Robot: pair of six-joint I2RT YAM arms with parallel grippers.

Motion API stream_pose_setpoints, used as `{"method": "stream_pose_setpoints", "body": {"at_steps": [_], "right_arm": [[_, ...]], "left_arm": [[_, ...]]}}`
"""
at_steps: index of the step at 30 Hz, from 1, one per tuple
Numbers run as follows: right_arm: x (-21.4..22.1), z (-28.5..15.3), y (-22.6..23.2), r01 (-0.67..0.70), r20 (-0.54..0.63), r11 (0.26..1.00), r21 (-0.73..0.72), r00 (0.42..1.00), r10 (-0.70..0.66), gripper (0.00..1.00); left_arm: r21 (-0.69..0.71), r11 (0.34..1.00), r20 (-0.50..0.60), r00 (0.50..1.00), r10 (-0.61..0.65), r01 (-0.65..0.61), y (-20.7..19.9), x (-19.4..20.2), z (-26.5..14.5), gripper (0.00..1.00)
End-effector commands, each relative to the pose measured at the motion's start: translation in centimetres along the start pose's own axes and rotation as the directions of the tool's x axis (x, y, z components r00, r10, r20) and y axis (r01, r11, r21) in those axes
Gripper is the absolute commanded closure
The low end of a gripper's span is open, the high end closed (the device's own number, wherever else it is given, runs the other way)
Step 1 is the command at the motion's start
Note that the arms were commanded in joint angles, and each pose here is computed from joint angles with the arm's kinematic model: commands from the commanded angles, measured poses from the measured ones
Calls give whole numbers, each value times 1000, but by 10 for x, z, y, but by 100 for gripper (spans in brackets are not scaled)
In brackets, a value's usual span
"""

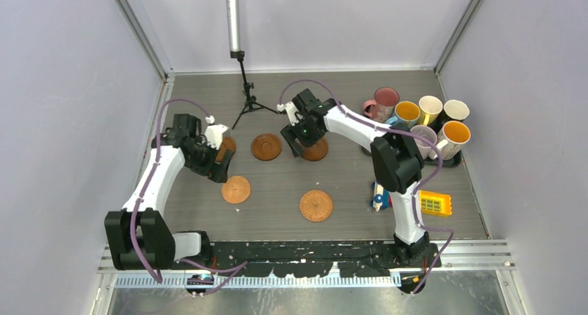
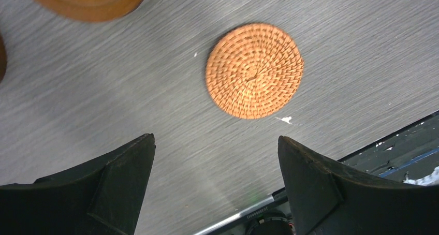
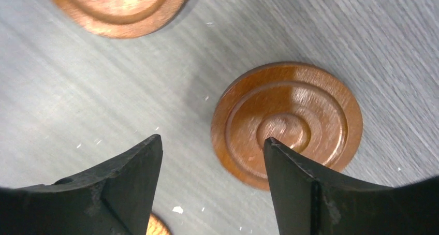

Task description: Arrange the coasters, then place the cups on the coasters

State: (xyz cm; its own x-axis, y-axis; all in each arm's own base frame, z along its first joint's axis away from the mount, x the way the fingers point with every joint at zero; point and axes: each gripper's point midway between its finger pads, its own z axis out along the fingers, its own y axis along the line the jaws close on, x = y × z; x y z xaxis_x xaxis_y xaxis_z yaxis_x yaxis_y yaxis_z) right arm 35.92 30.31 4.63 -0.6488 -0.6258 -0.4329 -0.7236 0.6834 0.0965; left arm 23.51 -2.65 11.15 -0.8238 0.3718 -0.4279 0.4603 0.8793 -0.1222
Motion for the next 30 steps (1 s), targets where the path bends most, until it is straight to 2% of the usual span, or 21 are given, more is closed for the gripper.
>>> {"method": "stream_pose_setpoints", "body": {"at_steps": [1,4,9,14,17,24,30], "right_arm": [[-41,-80,24,49,174,997,-67,984,-37,21],[-33,-96,27,68,184,996,-65,981,-55,20],[6,-109,25,77,120,994,-79,990,-67,20],[54,-114,23,80,53,993,-84,996,-75,23],[77,-112,22,70,18,995,-72,997,-69,25],[102,-106,30,48,-13,993,-109,999,-49,27],[117,-104,40,40,-42,988,-151,998,-47,28]], "left_arm": [[-15,995,10,995,97,-97,-5,-17,19,10],[-3,988,-23,988,153,-153,-11,-19,30,11],[-1,962,-83,958,274,-275,-20,-20,51,17],[-15,933,-137,925,355,-360,-24,-19,73,32],[-27,916,-173,904,391,-401,-24,-13,83,37],[-26,885,-265,856,443,-466,-11,15,96,45],[-6,847,-354,793,495,-531,-1,56,93,51]]}}
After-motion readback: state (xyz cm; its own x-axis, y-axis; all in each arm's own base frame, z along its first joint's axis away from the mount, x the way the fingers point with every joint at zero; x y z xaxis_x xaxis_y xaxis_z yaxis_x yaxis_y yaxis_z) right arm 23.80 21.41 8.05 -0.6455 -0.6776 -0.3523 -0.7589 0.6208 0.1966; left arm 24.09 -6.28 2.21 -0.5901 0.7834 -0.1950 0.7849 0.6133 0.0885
